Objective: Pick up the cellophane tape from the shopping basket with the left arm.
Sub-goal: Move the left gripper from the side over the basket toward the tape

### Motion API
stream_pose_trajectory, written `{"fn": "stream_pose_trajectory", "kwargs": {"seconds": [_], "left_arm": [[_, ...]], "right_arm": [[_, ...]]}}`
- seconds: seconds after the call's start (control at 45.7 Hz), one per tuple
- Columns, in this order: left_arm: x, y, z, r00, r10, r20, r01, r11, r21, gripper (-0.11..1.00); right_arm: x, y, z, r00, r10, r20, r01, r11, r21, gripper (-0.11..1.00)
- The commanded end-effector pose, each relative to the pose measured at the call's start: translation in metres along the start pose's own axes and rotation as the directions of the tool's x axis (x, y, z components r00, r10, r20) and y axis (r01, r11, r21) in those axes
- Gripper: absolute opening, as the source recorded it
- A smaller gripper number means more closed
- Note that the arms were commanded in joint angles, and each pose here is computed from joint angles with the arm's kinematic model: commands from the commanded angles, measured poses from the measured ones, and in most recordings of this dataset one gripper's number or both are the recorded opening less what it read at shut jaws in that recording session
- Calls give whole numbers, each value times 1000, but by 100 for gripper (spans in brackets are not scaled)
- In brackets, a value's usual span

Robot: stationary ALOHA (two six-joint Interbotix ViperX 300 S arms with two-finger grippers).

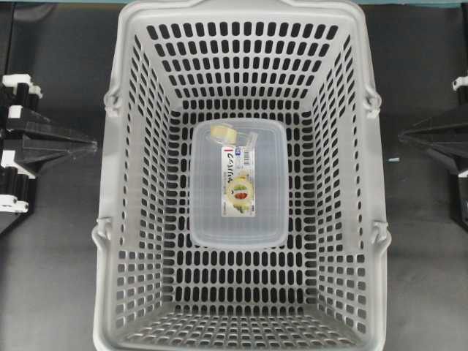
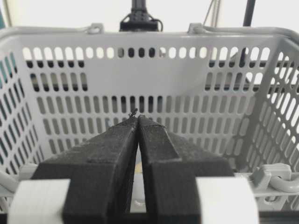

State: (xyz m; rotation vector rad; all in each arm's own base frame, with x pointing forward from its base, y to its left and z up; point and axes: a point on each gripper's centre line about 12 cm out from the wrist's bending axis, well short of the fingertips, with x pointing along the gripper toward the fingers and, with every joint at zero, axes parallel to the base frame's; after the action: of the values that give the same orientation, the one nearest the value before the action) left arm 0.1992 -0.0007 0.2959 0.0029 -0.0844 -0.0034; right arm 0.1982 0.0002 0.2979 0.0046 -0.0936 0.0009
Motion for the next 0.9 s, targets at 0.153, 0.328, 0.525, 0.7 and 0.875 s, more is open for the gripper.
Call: {"fn": "stream_pose_trajectory", "kwargs": {"seconds": [0.153, 0.328, 0.525, 0.7, 0.875], "left_arm": [[15, 0, 42, 993, -2, -115, 5, 1000, 29, 0], [30, -1, 63, 960, -1, -280, 10, 999, 30, 0], [57, -4, 74, 893, -5, -449, 23, 999, 35, 0], [87, -5, 66, 811, -1, -585, 26, 999, 35, 0], [119, -7, 55, 748, 0, -664, 30, 999, 34, 0]], "right_arm": [[2, 1, -9, 994, 3, -106, 2, 999, 44, 1], [3, 3, -13, 977, 13, -215, 7, 996, 91, 1], [2, 5, -12, 963, 24, -267, 1, 996, 94, 1], [1, 6, -12, 962, 27, -273, -1, 995, 96, 5], [0, 7, -11, 963, 35, -267, -10, 995, 96, 46]]}}
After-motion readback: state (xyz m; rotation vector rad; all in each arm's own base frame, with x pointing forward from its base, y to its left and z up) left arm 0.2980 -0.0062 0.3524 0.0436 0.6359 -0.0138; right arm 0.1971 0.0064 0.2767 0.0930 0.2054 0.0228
